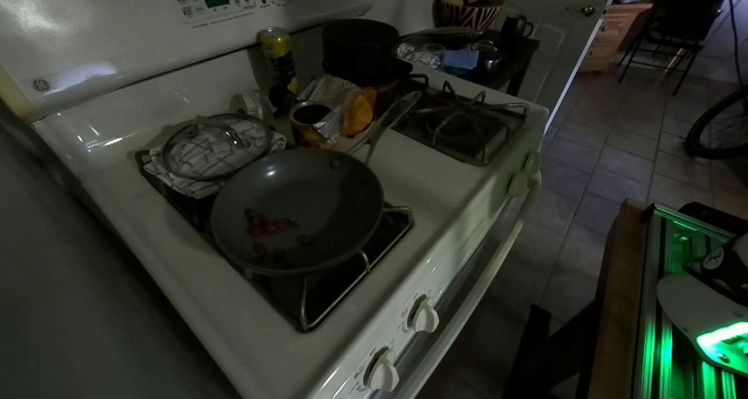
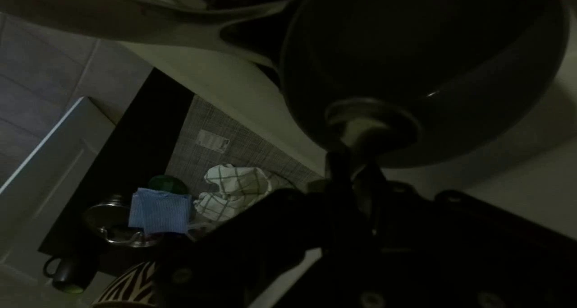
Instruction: Pick up the spoon from the gray pan on the left and place it in the black pot to the right
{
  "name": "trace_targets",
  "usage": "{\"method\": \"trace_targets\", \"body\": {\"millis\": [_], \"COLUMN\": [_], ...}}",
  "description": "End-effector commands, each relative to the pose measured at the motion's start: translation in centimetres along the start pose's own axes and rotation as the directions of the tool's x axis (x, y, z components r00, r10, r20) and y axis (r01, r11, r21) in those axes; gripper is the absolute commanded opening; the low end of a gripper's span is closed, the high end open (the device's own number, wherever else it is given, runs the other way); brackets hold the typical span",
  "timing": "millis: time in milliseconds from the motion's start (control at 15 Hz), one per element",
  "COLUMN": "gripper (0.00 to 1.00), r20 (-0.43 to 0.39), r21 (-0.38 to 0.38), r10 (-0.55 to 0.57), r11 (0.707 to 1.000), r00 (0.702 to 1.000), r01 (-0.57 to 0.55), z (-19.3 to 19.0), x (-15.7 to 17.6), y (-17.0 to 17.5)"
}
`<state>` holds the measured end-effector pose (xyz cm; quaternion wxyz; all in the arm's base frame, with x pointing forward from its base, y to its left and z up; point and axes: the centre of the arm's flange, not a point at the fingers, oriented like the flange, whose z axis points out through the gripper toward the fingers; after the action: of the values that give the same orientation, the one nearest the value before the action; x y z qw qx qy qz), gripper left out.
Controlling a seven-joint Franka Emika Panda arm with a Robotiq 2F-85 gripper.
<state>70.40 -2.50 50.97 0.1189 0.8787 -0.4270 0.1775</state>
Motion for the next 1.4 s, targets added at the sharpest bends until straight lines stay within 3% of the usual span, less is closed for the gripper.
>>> {"method": "trace_targets", "body": {"millis": [0, 67, 133, 400, 800, 1333], "gripper": [0.11, 0.11, 0.03, 0.03, 0.03, 0.03], "r20": [0.001, 0.0, -0.002, -0.074, -0.175, -0.203], "r21": [-0.014, -0.018, -0.017, -0.041, -0.102, -0.179], "r10": [0.017, 0.025, 0.027, 0.102, 0.075, 0.041], "r11": [1.0, 1.0, 0.999, 0.994, 0.99, 0.981], "r00": [1.0, 1.0, 1.0, 0.992, 0.982, 0.978], "r01": [-0.017, -0.025, -0.027, -0.105, -0.093, -0.078], "z": [0.3, 0.5, 0.5, 0.9, 2.5, 6.2], "x": [0.4, 0.6, 0.6, 0.5, 0.2, -4.4], "y": [-0.2, -0.4, -0.5, -2.1, -5.1, -8.5]}}
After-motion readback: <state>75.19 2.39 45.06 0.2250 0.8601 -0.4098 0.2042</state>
